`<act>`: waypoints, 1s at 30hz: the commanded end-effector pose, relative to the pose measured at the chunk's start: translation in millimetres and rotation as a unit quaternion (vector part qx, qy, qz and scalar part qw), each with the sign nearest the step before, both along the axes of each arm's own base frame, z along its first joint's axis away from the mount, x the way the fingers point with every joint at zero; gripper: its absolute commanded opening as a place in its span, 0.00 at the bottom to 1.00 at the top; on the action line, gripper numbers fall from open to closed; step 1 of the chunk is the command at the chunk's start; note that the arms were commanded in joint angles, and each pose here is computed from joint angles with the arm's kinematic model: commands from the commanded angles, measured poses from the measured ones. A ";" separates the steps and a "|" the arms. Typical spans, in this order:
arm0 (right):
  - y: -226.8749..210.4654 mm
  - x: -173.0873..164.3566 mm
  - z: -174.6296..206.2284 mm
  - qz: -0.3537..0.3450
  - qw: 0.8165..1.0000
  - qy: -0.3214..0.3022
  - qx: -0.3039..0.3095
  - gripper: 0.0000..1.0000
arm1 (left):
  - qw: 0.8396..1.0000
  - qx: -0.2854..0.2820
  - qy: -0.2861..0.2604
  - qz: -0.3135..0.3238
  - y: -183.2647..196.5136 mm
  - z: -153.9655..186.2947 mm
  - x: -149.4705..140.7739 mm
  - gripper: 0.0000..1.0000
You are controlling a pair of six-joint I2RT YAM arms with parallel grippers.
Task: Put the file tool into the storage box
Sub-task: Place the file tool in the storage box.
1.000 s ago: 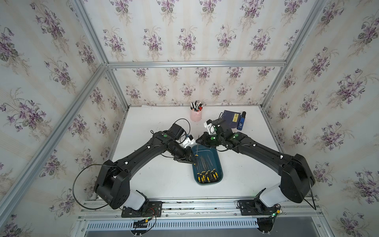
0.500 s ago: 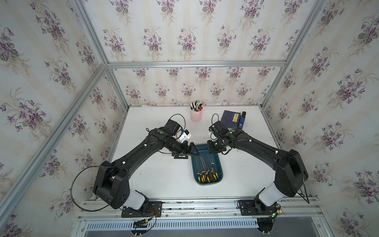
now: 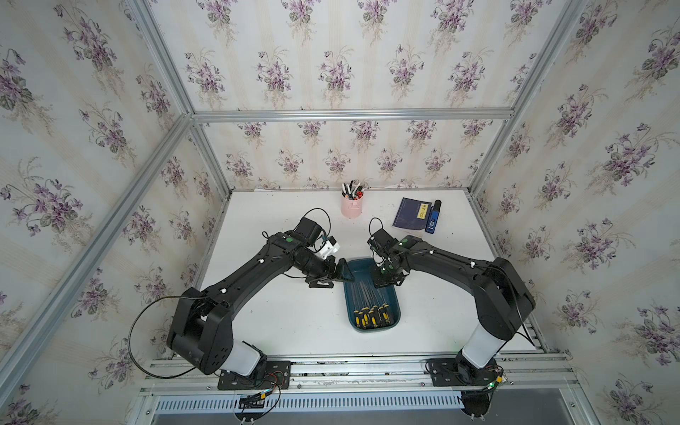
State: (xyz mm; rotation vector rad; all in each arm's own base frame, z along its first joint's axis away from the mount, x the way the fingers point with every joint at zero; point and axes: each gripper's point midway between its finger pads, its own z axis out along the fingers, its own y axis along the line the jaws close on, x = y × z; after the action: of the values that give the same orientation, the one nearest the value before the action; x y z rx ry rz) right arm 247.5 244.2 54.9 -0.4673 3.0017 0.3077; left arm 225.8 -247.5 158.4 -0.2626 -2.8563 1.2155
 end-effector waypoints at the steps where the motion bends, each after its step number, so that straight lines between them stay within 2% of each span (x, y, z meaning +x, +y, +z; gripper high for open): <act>1: 5.6 -2.1 -4.6 -0.001 1.000 0.005 0.005 0.00 | 1.000 0.004 -0.004 0.003 2.6 -2.3 2.7 0.96; 21: 7.5 -5.5 -30.9 -0.009 1.000 0.014 -0.010 0.01 | 1.000 0.019 0.003 0.018 15.9 -12.7 5.3 0.97; 27: 7.1 -1.4 -20.0 -0.015 1.000 0.000 -0.008 0.25 | 0.999 0.019 -0.001 0.026 19.4 -10.3 8.4 0.98; 30: 6.7 1.7 -11.0 -0.018 1.000 -0.010 -0.008 0.31 | 0.999 0.018 -0.002 0.030 21.3 -8.6 10.9 0.99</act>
State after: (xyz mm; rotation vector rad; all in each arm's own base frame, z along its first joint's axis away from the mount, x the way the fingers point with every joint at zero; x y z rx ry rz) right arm 244.8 253.5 36.6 -0.4373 3.0121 0.3041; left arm 235.3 -228.3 148.0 -0.1652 -2.8926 1.1789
